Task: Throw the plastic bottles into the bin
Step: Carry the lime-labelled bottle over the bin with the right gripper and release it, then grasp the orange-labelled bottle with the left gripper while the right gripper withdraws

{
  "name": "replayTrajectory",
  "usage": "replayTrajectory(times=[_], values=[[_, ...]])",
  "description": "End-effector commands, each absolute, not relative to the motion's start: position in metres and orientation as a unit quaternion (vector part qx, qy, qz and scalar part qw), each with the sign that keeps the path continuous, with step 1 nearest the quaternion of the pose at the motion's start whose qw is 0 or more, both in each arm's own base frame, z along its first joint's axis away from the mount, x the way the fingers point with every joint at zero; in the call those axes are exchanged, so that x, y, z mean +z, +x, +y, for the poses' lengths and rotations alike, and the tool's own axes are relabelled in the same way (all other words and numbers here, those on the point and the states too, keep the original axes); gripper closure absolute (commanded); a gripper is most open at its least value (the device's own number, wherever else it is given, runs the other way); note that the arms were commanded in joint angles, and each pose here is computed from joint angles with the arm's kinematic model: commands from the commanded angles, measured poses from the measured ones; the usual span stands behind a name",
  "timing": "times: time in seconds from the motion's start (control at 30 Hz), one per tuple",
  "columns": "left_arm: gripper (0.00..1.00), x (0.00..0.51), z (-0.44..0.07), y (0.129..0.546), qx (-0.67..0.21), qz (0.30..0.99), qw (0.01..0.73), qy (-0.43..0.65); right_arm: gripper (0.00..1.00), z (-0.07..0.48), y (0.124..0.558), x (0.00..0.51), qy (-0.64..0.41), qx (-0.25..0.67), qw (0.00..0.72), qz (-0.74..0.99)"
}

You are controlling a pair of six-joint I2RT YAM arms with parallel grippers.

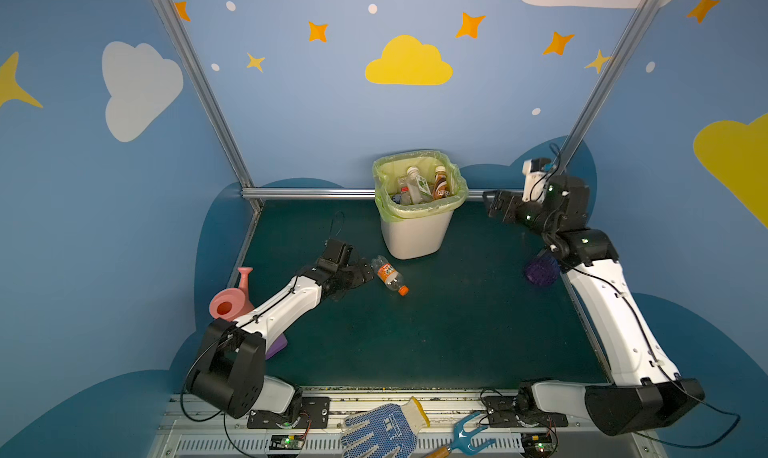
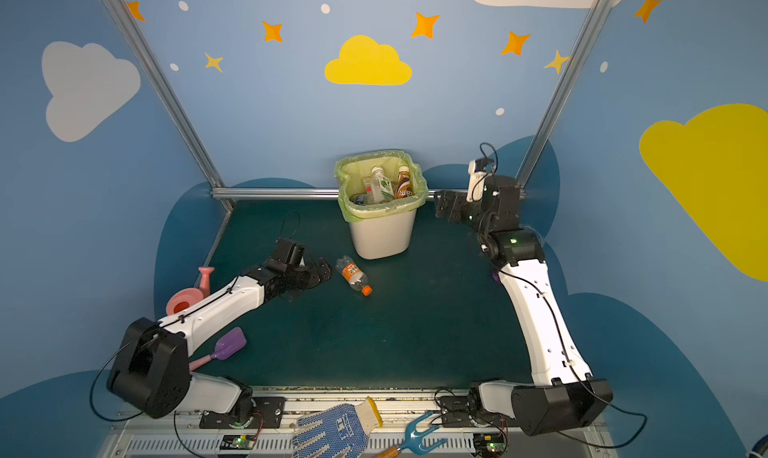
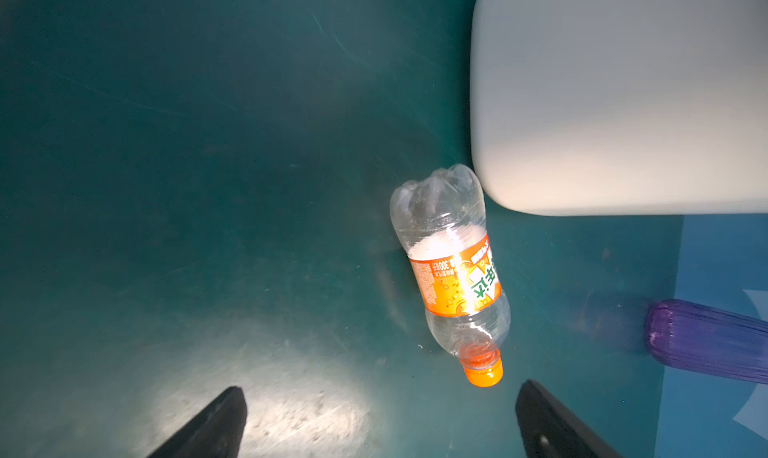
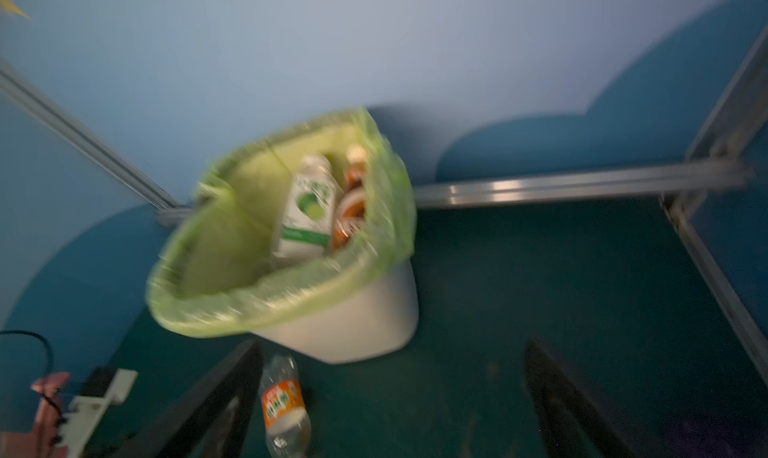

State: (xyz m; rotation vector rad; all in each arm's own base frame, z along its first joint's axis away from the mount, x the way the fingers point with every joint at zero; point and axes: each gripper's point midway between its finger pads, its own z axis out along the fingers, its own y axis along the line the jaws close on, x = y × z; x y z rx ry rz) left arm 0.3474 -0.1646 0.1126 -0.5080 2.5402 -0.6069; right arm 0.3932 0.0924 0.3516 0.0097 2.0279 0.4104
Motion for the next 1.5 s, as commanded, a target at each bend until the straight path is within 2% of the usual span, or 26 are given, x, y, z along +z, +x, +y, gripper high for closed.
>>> replayTrajectory(times=[0.0,0.23,0.4,0.63,1.0,1.2,1.47], values=[[0.00,0.112,-0.184,0.360,-0.253,0.921,0.222,-0.197,0.02,0.070,0.367,0.338,0.047,0.173,0.519,0.836],[0.04,0.100,-0.214,0.382,-0.300,0.912,0.185,-0.211,0.02,0.038,0.328,0.226,0.115,0.151,0.436,0.880],[0.09,0.087,-0.232,0.393,-0.322,0.911,0.148,-0.211,0.02,0.021,0.304,0.186,0.151,0.140,0.404,0.891],[0.16,0.070,-0.240,0.401,-0.336,0.906,0.117,-0.229,0.02,0.004,0.289,0.174,0.182,0.138,0.399,0.888],[0.23,0.045,-0.240,0.412,-0.320,0.913,0.090,-0.237,0.02,-0.004,0.276,0.156,0.209,0.141,0.384,0.888],[0.32,0.038,-0.242,0.416,-0.321,0.915,0.078,-0.231,0.02,-0.008,0.273,0.152,0.216,0.141,0.382,0.887],[0.53,0.037,-0.247,0.424,-0.342,0.907,0.073,-0.235,0.02,-0.010,0.273,0.152,0.224,0.145,0.381,0.885]])
